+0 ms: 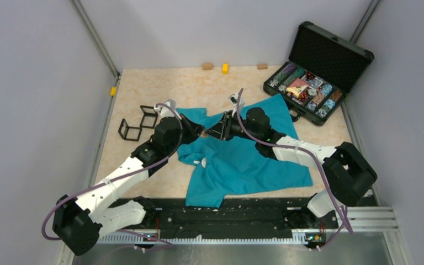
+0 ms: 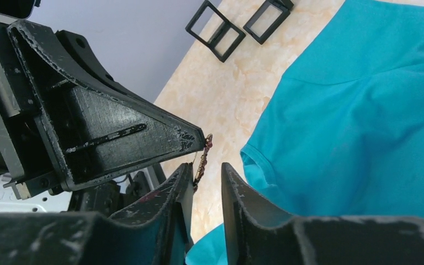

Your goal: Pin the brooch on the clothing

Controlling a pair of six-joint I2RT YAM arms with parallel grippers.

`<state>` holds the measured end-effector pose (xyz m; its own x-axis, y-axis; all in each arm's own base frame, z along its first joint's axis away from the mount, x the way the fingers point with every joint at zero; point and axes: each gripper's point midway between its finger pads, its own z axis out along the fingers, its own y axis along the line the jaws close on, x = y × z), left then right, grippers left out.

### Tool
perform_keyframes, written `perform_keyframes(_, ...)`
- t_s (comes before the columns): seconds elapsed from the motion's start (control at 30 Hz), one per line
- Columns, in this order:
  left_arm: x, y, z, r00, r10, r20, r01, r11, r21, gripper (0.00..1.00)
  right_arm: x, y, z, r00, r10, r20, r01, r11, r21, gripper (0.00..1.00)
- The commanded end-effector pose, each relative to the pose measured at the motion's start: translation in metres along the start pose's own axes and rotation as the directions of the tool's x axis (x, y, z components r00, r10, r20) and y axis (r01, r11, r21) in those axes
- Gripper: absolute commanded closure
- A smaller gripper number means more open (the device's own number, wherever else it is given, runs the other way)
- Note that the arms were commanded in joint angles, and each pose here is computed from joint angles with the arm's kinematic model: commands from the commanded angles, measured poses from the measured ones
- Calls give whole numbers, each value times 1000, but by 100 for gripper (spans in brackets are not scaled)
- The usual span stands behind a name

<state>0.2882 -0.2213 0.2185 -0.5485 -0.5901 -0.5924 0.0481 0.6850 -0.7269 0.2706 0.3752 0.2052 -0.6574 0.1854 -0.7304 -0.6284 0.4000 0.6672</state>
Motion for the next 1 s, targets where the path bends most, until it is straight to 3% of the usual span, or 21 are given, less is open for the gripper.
perform_keyframes(0.0,-7,-15,-6,999,-22,26,20,998,55,100,-19,14,8,999,-34,42,35,999,-25,76)
perform_keyframes(0.2,-4,-13,-6,1000,-16,18,15,999,50,100,-15,6,12,999,-29,33,29,1000,-4,100)
perform_keyframes(0.33,-4,-15,-7,1000,18,14,-19,998,65,100,-16,5,10,998,-37,47,37,999,6,100)
perform_keyframes(0.37,-5,-18,-8,999,43,18,-44,996,78,92,-16,4,8,998,-43,50,43,999,9,100)
perform_keyframes(0.47,-14,-29,-15,991,122,49,-128,984,125,54,-23,0,-1,996,-61,70,60,998,17,100)
perform_keyframes(0.57,-24,-42,-31,973,208,96,-223,957,185,33,-31,-4,-15,992,-81,92,80,997,14,100)
perform_keyframes(0.7,-18,-60,-46,941,330,74,-336,894,297,31,-42,-1,-34,987,-117,114,119,993,-15,100)
perform_keyframes(0.87,2,-74,-57,916,401,-8,-360,831,424,30,-53,26,-58,977,-165,137,182,976,-120,100)
perform_keyframes(0.97,-1,-73,-59,922,388,-1,-351,836,422,31,-54,46,-69,970,-203,134,226,956,-188,100)
